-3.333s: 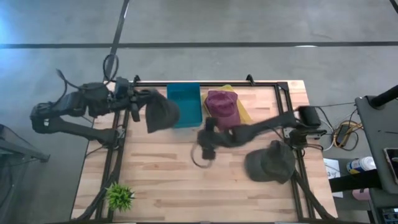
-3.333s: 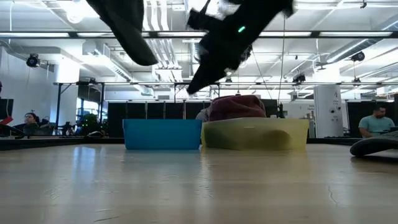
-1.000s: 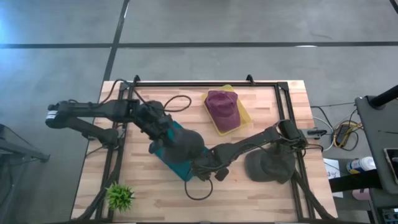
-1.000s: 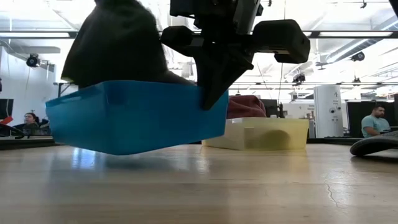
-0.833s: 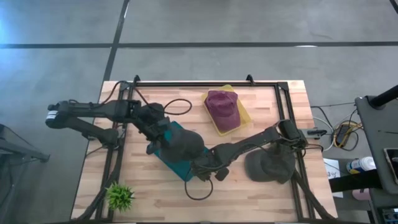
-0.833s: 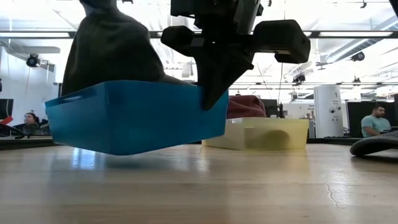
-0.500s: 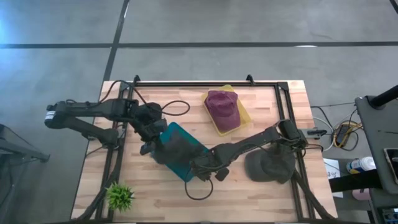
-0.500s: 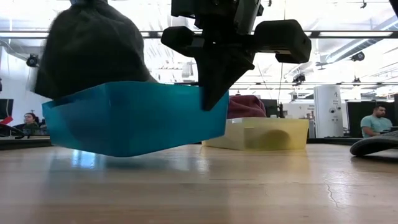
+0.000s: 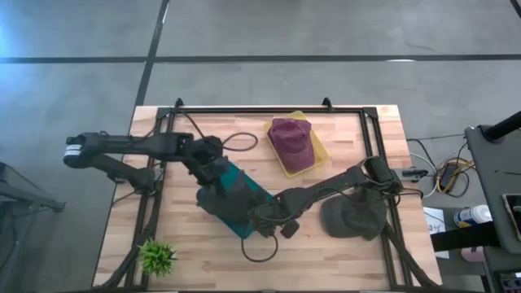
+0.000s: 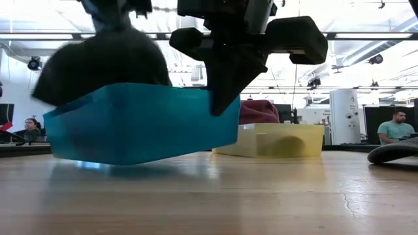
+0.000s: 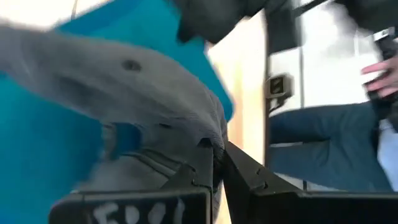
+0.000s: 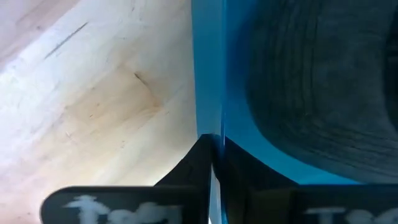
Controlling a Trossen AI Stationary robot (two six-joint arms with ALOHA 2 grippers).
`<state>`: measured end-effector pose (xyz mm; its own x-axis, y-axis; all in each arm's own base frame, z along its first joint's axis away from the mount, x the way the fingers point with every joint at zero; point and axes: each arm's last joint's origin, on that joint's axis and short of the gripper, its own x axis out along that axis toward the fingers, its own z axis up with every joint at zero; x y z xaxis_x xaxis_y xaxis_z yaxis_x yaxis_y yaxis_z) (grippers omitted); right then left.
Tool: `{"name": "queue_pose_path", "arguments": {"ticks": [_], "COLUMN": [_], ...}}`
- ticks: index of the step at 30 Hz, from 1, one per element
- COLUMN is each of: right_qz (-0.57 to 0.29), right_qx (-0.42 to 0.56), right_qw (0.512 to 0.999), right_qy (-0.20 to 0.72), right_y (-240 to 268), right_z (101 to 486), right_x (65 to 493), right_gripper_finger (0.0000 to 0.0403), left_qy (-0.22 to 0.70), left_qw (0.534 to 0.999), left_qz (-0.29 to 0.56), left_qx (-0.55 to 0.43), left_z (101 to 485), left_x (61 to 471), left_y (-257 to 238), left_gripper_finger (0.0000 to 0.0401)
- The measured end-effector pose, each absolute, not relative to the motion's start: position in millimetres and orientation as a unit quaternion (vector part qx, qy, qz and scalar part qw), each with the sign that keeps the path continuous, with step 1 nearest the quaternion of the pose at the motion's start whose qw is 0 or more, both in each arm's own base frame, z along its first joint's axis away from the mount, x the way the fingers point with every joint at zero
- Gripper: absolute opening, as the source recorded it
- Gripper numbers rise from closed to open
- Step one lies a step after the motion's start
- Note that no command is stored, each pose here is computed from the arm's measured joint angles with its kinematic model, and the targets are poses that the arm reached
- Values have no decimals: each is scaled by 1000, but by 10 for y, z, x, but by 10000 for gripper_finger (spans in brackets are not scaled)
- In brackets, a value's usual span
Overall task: Pick & Place hat
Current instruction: Put the left black cap into the blue bin
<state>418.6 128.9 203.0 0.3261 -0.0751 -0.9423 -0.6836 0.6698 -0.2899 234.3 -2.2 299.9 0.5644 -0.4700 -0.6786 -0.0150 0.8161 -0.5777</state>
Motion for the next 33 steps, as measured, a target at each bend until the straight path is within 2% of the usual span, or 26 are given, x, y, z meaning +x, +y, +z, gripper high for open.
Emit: {"name": "queue_pose_path", "arguments": {"ticks": [3, 7, 11, 15, 21, 29, 33], "right_qz": [195, 186, 184, 181, 168, 159, 158], "right_qx": [-336, -330, -332, -329, -329, -318, -317], "right_qw": [743, 748, 748, 748, 746, 750, 752], "right_qy": [544, 545, 545, 548, 554, 557, 555], "right_y": [1288, 1286, 1284, 1283, 1274, 1272, 1270], "right_z": [2033, 2039, 2040, 2039, 2036, 2042, 2065], "right_x": [4191, 4193, 4192, 4189, 4180, 4176, 4171], "right_gripper_finger": [37, 84, 133, 165, 187, 190, 194], "left_qy": [472, 479, 439, 401, 403, 473, 466], "left_qw": [828, 830, 850, 868, 869, 832, 835], "left_qz": [-124, -94, -91, -92, -71, -47, -17], "left_qx": [-276, -269, -275, -277, -279, -288, -292], "left_z": [2794, 2648, 2711, 2799, 2785, 2600, 2638], "left_x": [2362, 2357, 2375, 2397, 2393, 2269, 2256], "left_y": [-4, 36, 71, 75, 98, 90, 100], "left_gripper_finger": [16, 18, 22, 23, 23, 23, 33]}}
